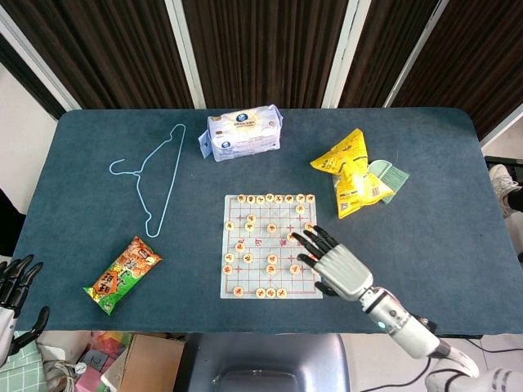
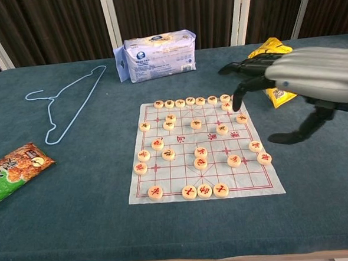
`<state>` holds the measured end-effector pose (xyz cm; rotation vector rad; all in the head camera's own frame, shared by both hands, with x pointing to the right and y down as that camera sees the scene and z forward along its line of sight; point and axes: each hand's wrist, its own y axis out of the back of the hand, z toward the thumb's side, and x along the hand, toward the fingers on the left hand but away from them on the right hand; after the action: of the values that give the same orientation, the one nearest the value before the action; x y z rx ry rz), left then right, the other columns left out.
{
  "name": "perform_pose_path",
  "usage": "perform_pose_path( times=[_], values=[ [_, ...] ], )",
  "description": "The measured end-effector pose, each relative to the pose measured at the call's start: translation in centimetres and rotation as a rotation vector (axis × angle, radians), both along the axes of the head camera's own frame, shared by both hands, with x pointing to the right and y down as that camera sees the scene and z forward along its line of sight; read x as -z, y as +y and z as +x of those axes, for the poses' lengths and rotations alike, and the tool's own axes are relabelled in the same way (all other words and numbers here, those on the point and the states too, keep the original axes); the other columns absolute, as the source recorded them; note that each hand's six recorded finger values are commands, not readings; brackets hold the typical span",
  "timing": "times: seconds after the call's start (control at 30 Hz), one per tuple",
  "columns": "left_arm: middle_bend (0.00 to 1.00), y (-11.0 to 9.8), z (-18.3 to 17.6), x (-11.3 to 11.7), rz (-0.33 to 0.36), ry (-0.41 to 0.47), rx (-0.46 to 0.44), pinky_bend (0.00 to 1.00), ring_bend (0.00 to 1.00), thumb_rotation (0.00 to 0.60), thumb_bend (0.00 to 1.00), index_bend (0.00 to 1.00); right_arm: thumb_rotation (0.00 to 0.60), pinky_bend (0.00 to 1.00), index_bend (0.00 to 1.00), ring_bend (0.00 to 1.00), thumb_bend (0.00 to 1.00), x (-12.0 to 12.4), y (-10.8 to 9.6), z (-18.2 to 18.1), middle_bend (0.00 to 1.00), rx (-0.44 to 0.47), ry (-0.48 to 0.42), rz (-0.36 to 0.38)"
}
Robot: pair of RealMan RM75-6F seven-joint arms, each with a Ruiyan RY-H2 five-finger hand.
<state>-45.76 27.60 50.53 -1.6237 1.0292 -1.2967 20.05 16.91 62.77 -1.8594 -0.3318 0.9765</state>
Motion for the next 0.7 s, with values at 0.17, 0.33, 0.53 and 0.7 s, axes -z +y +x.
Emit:
perform_pose_path(
  times=[0.17, 0.33, 0.53, 0.7],
  values=[
    [0.00, 0.0, -0.1, 0.0, -0.001, 0.001, 0.002, 0.05, 0.00, 0.600, 0.44, 0.00, 0.600, 0.00, 0.50, 0.00, 0.41, -2.8, -1.0, -2.8, 0.02, 0.042, 0.011, -0.012],
    [0.00, 0.0, -0.1, 0.1, 0.002, 0.002, 0.004, 0.05, 0.00, 0.600, 0.44, 0.00, 0.600, 0.00, 0.52, 0.00, 0.42, -3.8, -1.3, -3.7, 0.02, 0.055, 0.023, -0.021],
    [0.00, 0.1, -0.2, 0.2, 0.003, 0.004, 0.004, 0.05, 0.00, 0.600, 0.44, 0.00, 0.600, 0.00, 0.52, 0.00, 0.43, -6.8, -0.8, -5.1, 0.02, 0.106, 0.089, -0.027],
    [0.00, 0.1, -0.2, 0.2, 0.004, 0.006, 0.003, 0.05, 0.00, 0.600, 0.44, 0.00, 0.600, 0.00, 0.52, 0.00, 0.44, -8.5, 0.1, -6.6, 0.02, 0.136, 0.113, -0.036]
  ],
)
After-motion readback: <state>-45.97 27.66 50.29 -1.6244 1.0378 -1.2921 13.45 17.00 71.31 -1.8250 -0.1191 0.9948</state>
